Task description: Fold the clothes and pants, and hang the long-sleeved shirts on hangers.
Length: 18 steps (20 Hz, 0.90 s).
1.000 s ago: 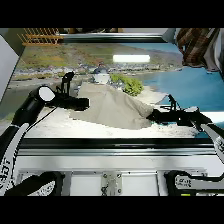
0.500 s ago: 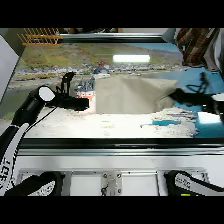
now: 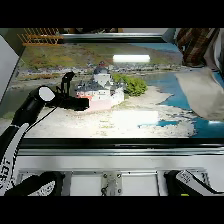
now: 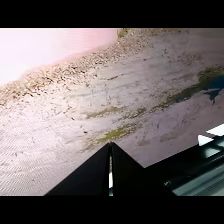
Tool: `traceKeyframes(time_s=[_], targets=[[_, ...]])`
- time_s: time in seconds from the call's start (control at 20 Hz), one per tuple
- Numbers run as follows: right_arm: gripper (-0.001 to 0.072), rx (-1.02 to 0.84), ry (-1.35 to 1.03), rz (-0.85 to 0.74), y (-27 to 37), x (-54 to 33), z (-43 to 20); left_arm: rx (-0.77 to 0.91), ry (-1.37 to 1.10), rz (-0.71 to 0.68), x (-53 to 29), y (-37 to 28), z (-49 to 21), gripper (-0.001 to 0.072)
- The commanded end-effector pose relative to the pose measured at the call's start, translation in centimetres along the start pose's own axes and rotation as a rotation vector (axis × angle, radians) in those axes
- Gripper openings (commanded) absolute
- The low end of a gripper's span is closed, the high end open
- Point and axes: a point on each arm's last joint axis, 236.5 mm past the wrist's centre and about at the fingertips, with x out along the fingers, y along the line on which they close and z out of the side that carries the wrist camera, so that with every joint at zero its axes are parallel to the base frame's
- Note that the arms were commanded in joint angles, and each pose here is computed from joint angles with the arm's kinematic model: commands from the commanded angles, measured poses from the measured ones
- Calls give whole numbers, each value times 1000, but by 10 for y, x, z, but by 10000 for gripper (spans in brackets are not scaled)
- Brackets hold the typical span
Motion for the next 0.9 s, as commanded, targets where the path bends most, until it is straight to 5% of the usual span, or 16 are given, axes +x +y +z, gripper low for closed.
traceKeyframes(time_s=[0.0,0.55,0.6,0.65,0.7,0.85], targets=[[17,113,120,-89,-41,6,-43,2,0,0,0,0,0,7],[30,-85,135,-316,-93,-7,-59,2,1,-1,0,-1,0,7],[95,-85,135,-316,-93,-7,-59,2,2,-1,0,-1,0,7],[307,-86,133,-315,-93,-8,-58,2,5,-1,0,-1,-1,7],[671,-91,121,-314,-91,-10,-54,2,11,-1,0,-1,-3,7],[714,-117,3,-285,-69,-36,-17,3,17,-2,0,-1,-4,8]])
